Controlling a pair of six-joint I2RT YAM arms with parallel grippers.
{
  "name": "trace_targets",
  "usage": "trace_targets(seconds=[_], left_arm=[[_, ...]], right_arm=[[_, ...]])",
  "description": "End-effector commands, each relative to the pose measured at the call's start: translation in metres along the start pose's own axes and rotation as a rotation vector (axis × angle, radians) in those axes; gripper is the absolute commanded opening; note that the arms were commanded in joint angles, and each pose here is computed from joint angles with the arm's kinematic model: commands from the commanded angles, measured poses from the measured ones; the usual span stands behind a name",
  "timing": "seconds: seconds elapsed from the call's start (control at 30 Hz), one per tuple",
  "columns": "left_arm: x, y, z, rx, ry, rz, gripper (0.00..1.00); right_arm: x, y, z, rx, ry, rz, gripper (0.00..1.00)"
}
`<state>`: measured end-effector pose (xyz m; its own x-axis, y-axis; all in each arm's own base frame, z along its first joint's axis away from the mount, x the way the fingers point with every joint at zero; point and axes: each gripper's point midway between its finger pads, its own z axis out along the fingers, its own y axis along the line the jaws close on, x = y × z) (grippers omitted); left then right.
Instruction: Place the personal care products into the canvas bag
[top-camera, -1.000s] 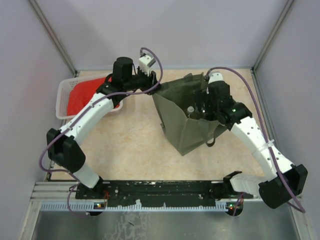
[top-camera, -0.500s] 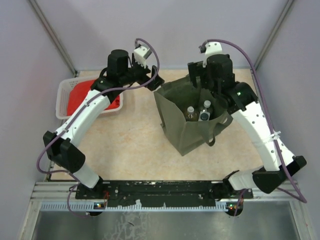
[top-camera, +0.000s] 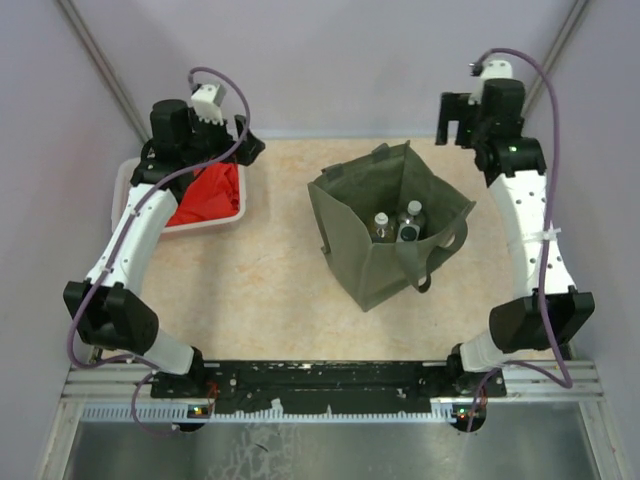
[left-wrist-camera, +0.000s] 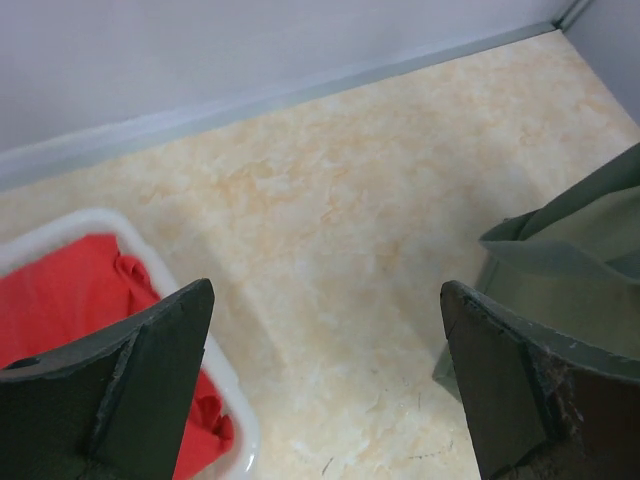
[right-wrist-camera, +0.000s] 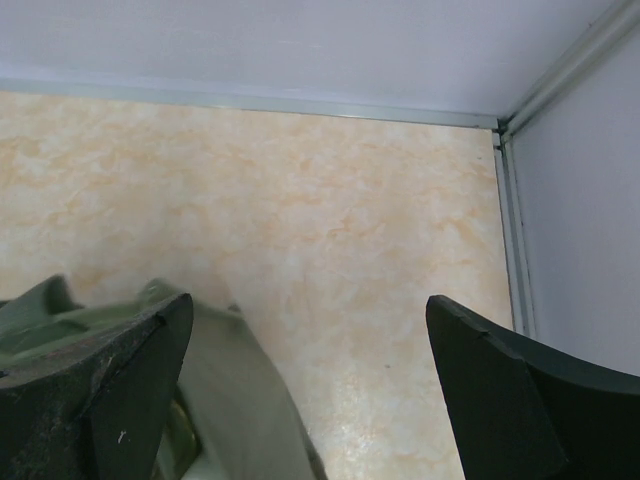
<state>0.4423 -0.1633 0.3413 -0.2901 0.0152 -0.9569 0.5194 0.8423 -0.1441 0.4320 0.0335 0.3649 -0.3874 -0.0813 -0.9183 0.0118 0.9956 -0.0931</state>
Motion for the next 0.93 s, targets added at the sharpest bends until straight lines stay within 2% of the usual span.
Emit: trace_targets(seconds=[0.0, 0.13, 0.33, 0.47, 0.57, 0.9], left_arm=[[0.011, 0.016, -0.002, -0.019, 0.003, -0.08, 1.0], [0.034, 0.035, 0.002, -0.116, 0.036, -0.123, 1.0], [0.054, 0.052, -0.001, -0.231, 0.023, -0.193, 1.0], [0.065, 0.06, -0.006, -0.295, 0.015, -0.235, 1.0], [0.07, 0.064, -0.01, -0.334, 0.012, -0.257, 1.0], [0.056, 0.052, -0.02, -0.288, -0.044, -0.251, 1.0]], right_arm=[[-0.007, -0.063, 0.015, 0.03, -0.079, 0.18, 0.99], [0.044, -0.1, 0.032, 0.109, -0.001, 0.256, 0.99], [0.127, -0.101, 0.036, 0.171, 0.107, 0.283, 0.99], [0.16, -0.097, 0.038, 0.178, 0.151, 0.298, 0.99], [0.167, -0.093, 0.04, 0.161, 0.155, 0.307, 0.99], [0.167, -0.093, 0.035, 0.16, 0.144, 0.286, 0.99]])
